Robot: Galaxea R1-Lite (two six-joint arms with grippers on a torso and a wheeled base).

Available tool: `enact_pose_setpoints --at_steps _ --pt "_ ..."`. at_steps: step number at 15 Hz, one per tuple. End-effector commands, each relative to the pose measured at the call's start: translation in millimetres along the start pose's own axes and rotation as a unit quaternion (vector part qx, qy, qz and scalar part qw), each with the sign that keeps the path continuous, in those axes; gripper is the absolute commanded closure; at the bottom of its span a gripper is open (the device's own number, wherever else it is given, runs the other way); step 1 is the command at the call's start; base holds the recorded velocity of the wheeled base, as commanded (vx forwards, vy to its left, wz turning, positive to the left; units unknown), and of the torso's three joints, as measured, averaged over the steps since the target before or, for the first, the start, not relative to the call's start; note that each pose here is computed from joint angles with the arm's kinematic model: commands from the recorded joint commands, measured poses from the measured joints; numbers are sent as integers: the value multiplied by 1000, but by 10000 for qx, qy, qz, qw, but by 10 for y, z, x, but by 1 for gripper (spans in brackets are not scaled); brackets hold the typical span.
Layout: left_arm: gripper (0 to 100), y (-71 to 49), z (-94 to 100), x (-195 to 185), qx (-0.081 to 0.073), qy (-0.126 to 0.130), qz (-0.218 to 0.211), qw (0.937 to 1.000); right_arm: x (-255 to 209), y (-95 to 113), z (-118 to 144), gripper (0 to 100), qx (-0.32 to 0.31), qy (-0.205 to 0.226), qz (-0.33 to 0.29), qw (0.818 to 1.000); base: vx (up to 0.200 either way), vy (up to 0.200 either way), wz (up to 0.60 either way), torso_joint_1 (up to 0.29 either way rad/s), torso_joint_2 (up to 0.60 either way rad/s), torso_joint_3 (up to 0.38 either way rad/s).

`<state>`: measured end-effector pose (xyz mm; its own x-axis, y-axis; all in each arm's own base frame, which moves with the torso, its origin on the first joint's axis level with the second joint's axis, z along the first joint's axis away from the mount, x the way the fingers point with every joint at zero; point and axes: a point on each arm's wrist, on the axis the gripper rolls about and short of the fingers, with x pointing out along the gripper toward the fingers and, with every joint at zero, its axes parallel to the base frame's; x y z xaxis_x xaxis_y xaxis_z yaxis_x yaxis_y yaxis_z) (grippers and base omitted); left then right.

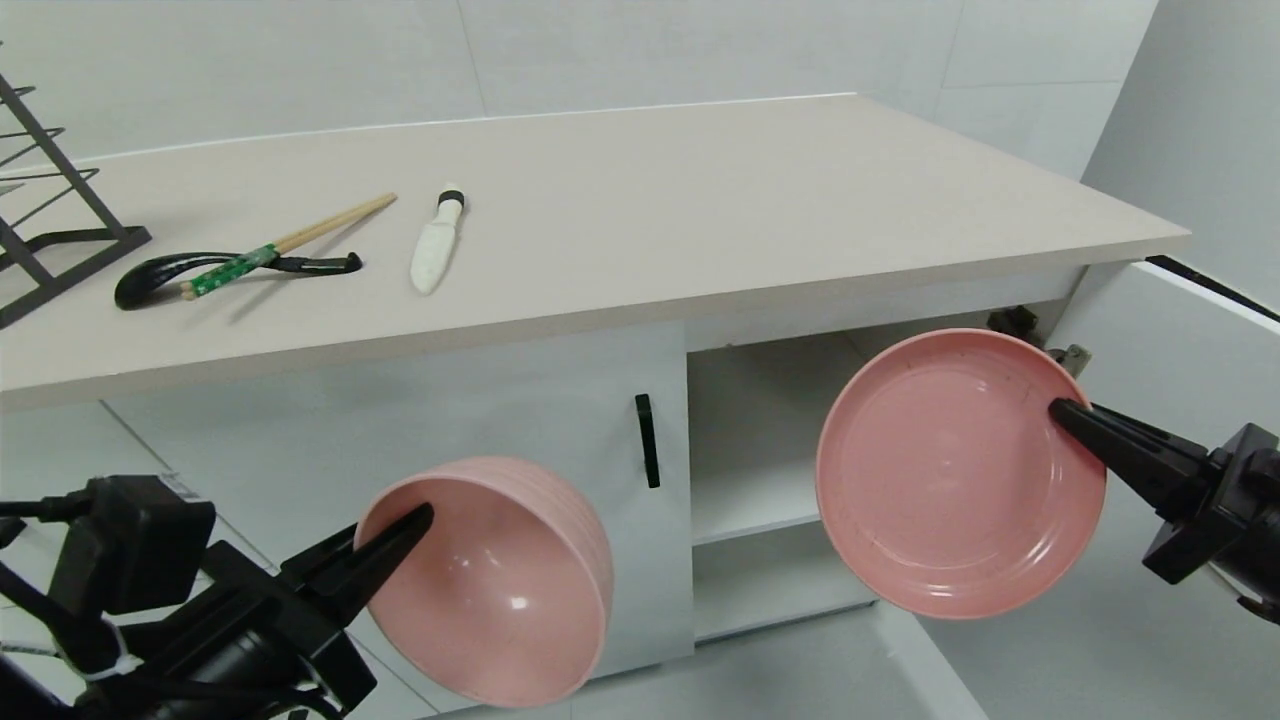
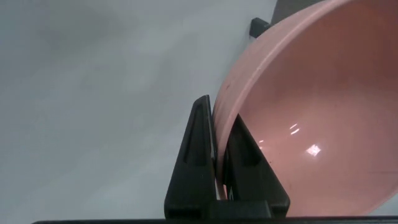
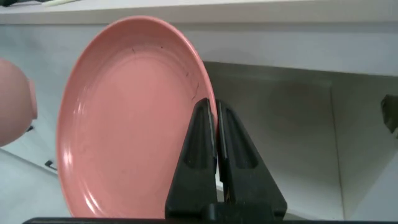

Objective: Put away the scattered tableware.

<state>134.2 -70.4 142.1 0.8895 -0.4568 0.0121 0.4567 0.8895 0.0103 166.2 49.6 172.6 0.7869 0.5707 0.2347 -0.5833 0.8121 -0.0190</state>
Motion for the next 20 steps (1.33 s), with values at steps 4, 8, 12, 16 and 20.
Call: enact_pose_setpoints --at_steps 4,8,12,16,20 --pt "100 0 1 -5 1 -8 2 10000 5 -2 -8 100 13 16 1 10000 -150 -150 0 -54 251 66" --pt "100 0 -12 -22 2 -1 2 10000 21 -11 -36 100 31 80 -4 10000 -100 -100 0 -3 46 32" --pt "100 0 -21 -15 -6 30 2 10000 25 -14 -52 100 45 115 -6 9999 0 0 0 -2 2 25" --pt "100 0 -14 -15 -14 7 2 10000 48 -31 -170 100 136 386 -26 9992 0 0 0 0 0 0" --pt "100 0 -30 -9 33 61 2 10000 104 -84 -442 100 372 996 -102 9943 50 -50 0 -1 2 1"
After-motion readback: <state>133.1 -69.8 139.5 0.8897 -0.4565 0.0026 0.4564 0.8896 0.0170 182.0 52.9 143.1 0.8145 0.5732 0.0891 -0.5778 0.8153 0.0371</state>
